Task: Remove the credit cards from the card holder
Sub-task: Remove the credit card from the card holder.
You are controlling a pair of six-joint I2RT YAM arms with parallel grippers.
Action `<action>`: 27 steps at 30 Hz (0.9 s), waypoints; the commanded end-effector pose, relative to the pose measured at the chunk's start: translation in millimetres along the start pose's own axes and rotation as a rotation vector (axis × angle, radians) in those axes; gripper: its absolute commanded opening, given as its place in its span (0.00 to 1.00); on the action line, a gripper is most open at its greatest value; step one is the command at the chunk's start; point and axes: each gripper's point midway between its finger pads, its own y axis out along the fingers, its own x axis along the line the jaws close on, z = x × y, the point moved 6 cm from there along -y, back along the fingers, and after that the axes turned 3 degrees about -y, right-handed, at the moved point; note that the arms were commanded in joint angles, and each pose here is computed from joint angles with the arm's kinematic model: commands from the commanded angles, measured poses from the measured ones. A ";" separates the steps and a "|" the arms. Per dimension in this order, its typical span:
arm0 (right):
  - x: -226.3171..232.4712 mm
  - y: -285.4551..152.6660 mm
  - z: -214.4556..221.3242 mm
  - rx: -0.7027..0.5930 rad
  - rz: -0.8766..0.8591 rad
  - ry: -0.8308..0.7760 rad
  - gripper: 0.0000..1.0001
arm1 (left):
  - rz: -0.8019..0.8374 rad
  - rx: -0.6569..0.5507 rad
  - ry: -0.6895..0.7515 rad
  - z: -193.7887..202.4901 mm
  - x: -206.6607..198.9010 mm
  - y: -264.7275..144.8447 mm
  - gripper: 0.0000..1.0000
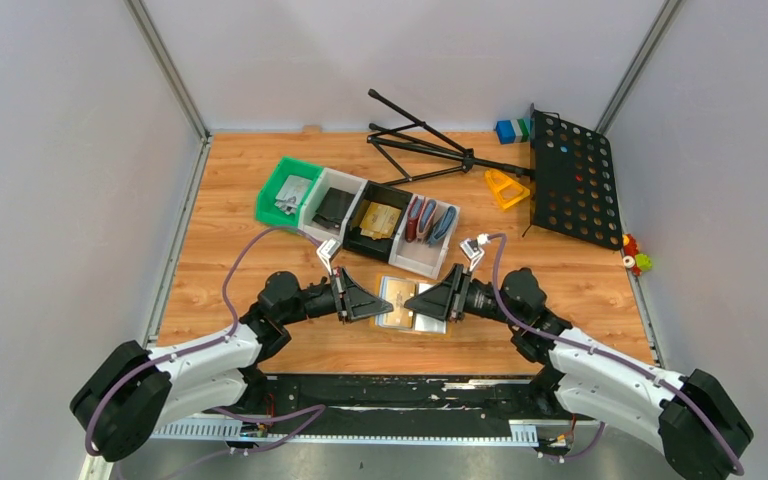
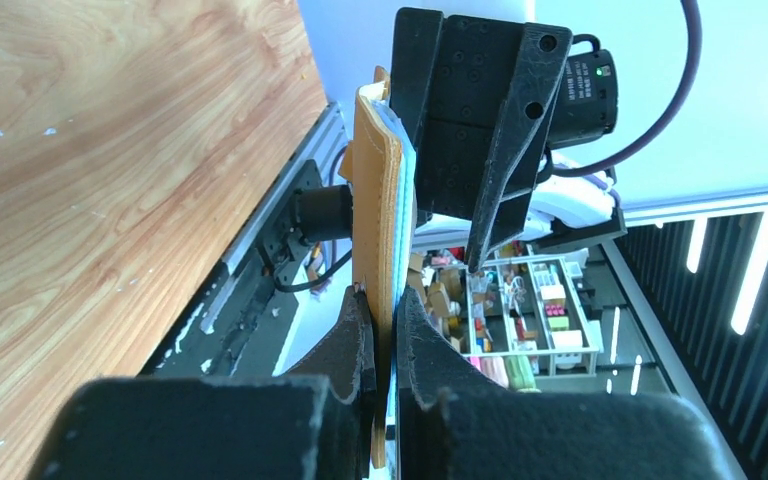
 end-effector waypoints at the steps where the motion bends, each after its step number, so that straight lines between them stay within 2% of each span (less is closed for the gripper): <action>1: 24.2 0.1 -2.3 -0.007 -0.155 -0.023 0.37 | 0.213 0.051 0.067 3.9 -42.8 -1.1 0.00; 3: 29.0 -1.3 -2.7 -0.012 -0.188 -0.022 0.36 | 0.230 0.055 0.062 3.8 -45.0 -1.1 0.00; 7: 35.4 -5.1 -3.9 -0.028 -0.220 -0.021 0.25 | 0.221 0.041 0.062 3.5 -40.4 -1.8 0.01; 11: 33.9 -9.5 -4.5 -0.046 -0.203 -0.017 0.11 | 0.200 0.009 0.062 0.5 -35.4 -4.7 0.12; 14: 32.1 -13.0 -5.2 -0.063 -0.189 -0.012 0.03 | 0.177 0.002 0.066 -0.9 -32.5 -5.2 0.15; 24: 26.8 -18.8 -5.2 -0.079 -0.169 -0.017 0.00 | 0.165 -0.039 0.055 -5.3 -27.2 -10.1 0.18; 27: 25.1 -19.3 -4.8 -0.078 -0.164 -0.017 0.00 | 0.164 -0.045 0.055 -6.0 -26.8 -10.6 0.14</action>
